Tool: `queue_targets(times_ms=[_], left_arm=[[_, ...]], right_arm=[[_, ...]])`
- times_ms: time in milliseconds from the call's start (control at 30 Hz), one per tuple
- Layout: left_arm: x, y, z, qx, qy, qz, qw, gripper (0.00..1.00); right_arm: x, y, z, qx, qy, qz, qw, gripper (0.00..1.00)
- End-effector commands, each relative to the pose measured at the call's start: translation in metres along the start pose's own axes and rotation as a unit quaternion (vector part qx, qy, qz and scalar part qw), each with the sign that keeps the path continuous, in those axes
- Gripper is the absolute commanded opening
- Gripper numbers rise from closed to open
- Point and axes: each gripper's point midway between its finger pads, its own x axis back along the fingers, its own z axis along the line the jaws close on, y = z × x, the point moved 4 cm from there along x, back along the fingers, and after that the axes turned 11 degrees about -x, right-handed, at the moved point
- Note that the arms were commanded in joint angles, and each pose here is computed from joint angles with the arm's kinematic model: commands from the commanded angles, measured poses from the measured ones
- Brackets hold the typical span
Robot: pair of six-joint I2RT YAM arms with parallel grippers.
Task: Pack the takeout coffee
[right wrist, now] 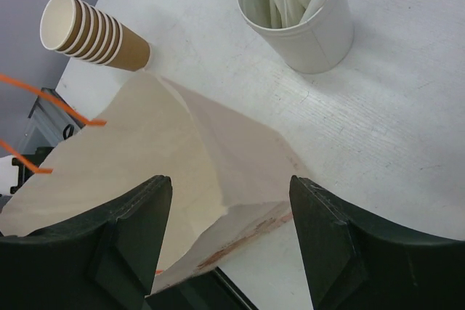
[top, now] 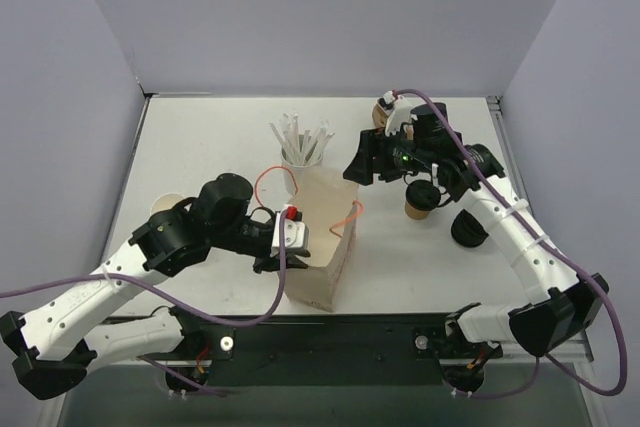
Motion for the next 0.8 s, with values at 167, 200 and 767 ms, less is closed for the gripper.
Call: queue_targets(times_ms=[167,200,767], left_arm=[[0.015,0.008,0.01,-0.048,0.077,-0.023,0.996,0.45],[0.017,0.01,0.012,-0.05,0.086,-0.025,0.995,0.45],[0.094,-0.002,0.062,0.255,0.475,-0.04,0.841,0.5]], right_arm=[[-0.01,0.0,-0.006,0.047,-0.036,0.039,0.997,0.66],[-0.01,0.002,-0.007,0.048,-0.043,0.034,0.997,0.65],[-0.009,-0.018,-0.01,-0.03,-0.071,0.046,0.996,0.46]])
